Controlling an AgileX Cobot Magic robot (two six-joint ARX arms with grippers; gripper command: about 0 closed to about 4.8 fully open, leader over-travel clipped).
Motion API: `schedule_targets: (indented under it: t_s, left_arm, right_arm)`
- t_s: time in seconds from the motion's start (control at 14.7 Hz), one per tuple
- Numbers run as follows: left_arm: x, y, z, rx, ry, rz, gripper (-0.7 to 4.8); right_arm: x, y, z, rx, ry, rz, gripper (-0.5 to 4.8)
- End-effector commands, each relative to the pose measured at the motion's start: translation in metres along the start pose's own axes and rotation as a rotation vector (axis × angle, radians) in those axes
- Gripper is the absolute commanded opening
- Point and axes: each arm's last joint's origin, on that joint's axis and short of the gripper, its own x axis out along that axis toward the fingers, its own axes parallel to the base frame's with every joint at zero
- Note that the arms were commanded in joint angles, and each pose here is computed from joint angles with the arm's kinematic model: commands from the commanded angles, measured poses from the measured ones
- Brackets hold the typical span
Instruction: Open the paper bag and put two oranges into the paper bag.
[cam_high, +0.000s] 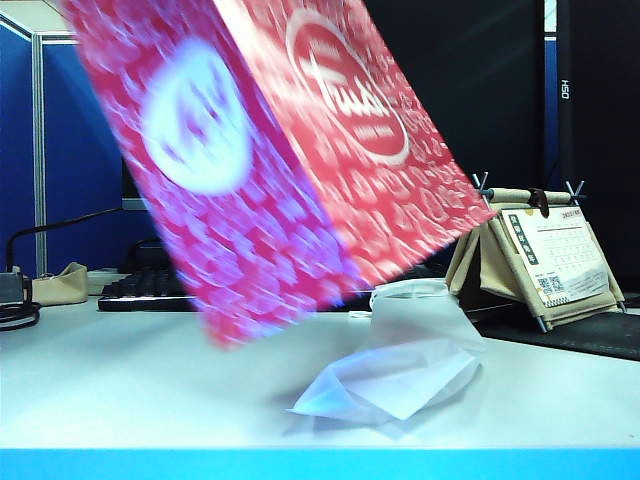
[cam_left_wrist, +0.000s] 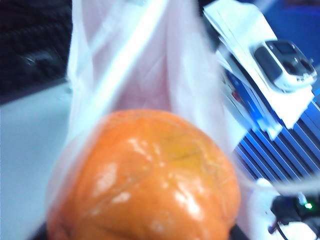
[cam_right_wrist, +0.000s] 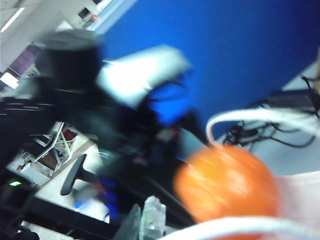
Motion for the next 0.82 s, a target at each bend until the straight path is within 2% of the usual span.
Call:
schedule_targets:
  t_s: [0.07, 0.14, 0.2, 0.34, 0.41, 0.48, 0.54, 0.68, 0.75, 0.82]
  left_arm:
    - [0.021, -0.007, 0.004, 0.047, 0.020, -0.065, -0.06]
    - [0.037, -0.013, 0.004, 0.071, 0.049, -0.058, -0.06]
    - [0.041, -0.014, 0.004, 0.082, 0.055, -0.012, -0.06]
    - [0.041, -0.014, 0.007, 0.093, 0.034, -0.013, -0.04]
    - [0.041, -0.015, 0.009, 0.099, 0.023, -0.021, 0.66]
    - [0.040, -0.015, 0.010, 0.100, 0.017, -0.019, 2.18]
    - [0.038, -0.017, 0.013, 0.105, 0.005, -0.022, 3.36]
    - [0.036, -0.019, 0.016, 0.106, -0.014, -0.032, 3.49]
    - [0.036, -0.019, 0.016, 0.092, -0.013, -0.032, 4.79]
    - [0.035, -0.020, 0.017, 0.090, -0.009, -0.032, 4.79]
  right_arm:
    - [-0.012, 0.021, 0.008, -0.063, -0.046, 0.035, -0.06]
    - [-0.017, 0.029, 0.010, -0.079, -0.059, 0.041, -0.06]
    - [-0.019, 0.031, 0.010, -0.085, -0.063, 0.043, -0.06]
    - [-0.020, 0.032, 0.010, -0.089, -0.064, 0.047, -0.06]
    - [-0.020, 0.032, 0.010, -0.089, -0.064, 0.047, -0.06]
    - [-0.020, 0.032, 0.010, -0.090, -0.064, 0.048, -0.06]
    - [-0.020, 0.032, 0.010, -0.091, -0.065, 0.047, -0.06]
    - [-0.020, 0.032, 0.010, -0.091, -0.065, 0.048, -0.06]
    - [-0.020, 0.032, 0.010, -0.091, -0.065, 0.048, -0.06]
    - [-0.020, 0.032, 0.010, -0.091, -0.065, 0.048, -0.06]
